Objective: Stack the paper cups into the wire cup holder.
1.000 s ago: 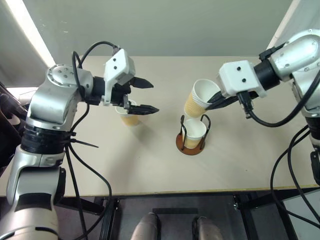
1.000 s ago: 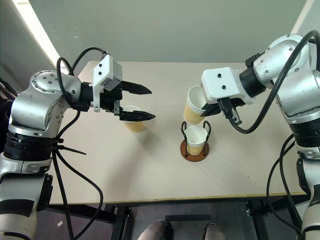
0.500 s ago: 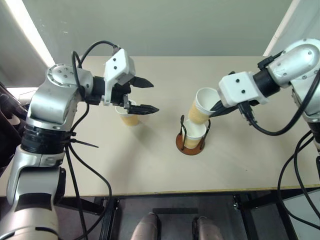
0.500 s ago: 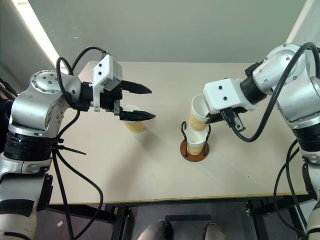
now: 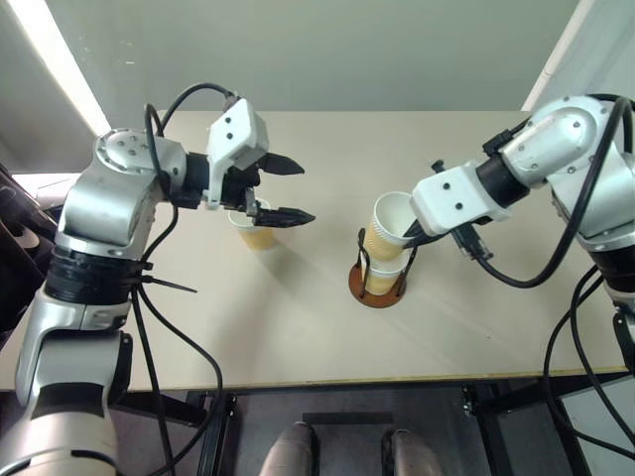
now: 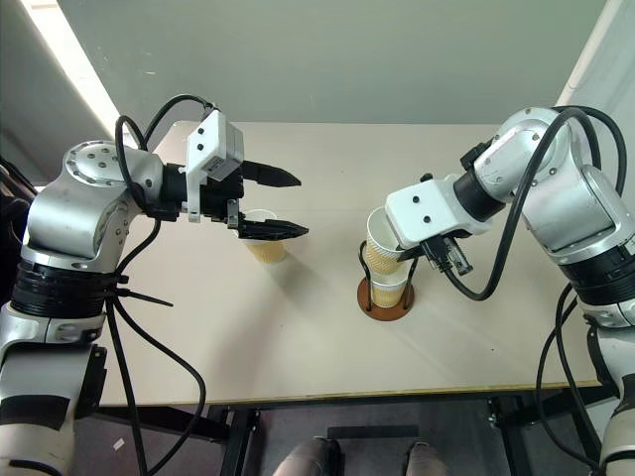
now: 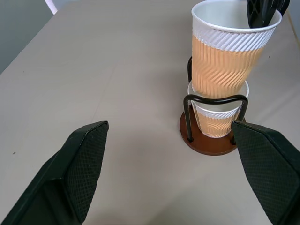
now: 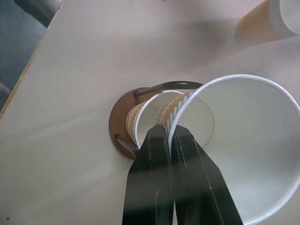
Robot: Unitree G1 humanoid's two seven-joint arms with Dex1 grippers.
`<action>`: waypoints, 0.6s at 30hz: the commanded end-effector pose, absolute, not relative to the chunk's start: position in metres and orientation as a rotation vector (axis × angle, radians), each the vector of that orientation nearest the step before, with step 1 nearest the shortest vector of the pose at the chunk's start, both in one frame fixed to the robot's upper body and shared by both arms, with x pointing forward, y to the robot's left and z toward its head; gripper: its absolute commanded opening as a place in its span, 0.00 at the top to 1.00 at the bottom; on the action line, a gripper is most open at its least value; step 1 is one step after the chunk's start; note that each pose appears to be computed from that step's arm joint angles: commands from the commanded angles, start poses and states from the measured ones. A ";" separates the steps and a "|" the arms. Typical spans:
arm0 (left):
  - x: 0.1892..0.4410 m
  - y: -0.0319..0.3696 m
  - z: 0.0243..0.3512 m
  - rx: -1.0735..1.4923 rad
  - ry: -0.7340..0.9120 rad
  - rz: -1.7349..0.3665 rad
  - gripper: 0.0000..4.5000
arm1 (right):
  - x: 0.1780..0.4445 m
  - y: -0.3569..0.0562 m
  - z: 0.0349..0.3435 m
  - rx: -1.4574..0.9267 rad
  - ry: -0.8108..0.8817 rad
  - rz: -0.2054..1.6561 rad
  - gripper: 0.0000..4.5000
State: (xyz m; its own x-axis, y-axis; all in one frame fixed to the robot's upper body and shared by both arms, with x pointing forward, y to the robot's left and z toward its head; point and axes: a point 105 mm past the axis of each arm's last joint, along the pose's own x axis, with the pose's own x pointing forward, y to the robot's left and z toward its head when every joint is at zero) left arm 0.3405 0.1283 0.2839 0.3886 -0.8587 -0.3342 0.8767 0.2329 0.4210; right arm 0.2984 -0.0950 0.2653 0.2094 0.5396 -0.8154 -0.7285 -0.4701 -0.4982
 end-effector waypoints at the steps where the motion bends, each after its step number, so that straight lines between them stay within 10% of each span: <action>1: 0.339 0.130 0.291 0.638 0.005 -1.179 0.00 | 0.296 -0.096 0.270 -1.450 0.175 1.495 0.99; 5: 0.339 0.129 0.292 0.642 0.002 -1.183 0.00 | 0.297 -0.096 0.270 -1.445 0.175 1.489 0.86; 16: 0.341 0.133 0.289 0.672 0.015 -1.163 0.00 | 0.309 -0.085 0.305 -1.242 0.045 1.397 0.01; 18: 0.342 0.138 0.286 0.698 0.028 -1.145 0.00 | 0.314 -0.084 0.319 -1.152 0.006 1.359 0.01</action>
